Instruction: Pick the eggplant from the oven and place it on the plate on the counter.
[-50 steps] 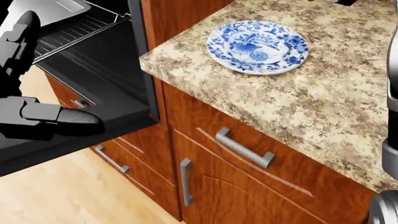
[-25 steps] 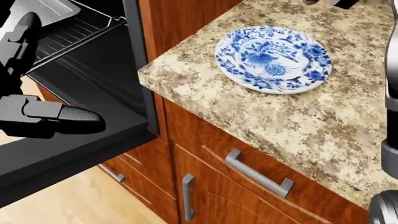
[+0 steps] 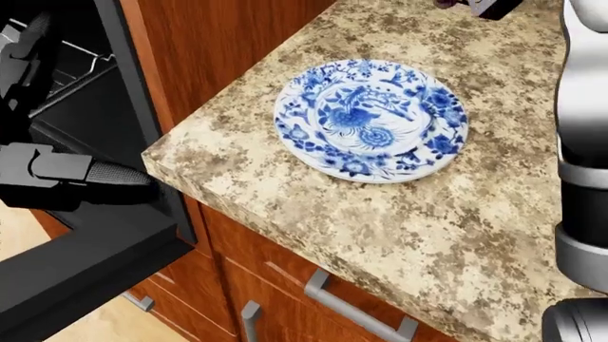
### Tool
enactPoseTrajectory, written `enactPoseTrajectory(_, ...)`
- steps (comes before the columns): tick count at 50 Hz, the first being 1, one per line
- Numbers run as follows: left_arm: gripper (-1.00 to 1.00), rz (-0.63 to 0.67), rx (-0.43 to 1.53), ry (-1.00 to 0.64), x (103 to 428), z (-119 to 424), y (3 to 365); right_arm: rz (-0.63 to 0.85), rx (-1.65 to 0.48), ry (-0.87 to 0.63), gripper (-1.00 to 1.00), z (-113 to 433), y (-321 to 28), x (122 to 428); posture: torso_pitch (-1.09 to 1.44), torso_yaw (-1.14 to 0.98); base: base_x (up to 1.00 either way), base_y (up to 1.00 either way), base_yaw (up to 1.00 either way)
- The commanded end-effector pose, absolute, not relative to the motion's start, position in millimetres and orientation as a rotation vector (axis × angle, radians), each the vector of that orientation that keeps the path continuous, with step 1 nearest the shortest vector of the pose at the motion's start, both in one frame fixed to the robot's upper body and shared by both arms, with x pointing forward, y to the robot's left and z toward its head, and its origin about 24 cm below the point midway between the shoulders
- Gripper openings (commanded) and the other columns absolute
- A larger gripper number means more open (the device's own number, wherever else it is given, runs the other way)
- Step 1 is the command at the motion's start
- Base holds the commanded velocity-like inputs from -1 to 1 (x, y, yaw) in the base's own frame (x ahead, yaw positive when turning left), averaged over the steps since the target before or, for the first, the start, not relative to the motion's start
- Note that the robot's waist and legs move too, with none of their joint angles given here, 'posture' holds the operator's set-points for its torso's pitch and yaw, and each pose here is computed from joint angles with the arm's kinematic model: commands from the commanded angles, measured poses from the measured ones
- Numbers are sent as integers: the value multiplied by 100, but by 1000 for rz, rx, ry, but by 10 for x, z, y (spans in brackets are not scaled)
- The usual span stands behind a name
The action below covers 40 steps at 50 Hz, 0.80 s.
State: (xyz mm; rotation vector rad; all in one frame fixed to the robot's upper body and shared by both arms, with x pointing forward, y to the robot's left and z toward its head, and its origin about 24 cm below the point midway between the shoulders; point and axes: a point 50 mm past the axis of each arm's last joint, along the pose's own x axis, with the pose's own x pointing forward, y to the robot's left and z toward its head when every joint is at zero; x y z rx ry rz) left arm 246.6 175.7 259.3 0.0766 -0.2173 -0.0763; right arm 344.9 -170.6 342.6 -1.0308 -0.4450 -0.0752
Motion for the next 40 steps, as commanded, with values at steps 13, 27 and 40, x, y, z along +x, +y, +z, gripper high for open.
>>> enactPoseTrajectory(13, 100, -78, 83, -297, 2412, 2697, 1748, -42, -1103, -505, -100, 3472, -1605, 3348, 0, 0, 0, 0, 0)
enactPoseTrajectory(27, 100, -71, 78, -298, 2403, 2700, 1772, 46, -1172, -530, -100, 3342, -1398, 3326, 0, 0, 0, 0, 0)
enactPoseTrajectory(40, 100, -74, 77, -297, 2411, 2697, 1776, 62, -1311, -603, -100, 3272, -1147, 3381, 0, 0, 0, 0, 0)
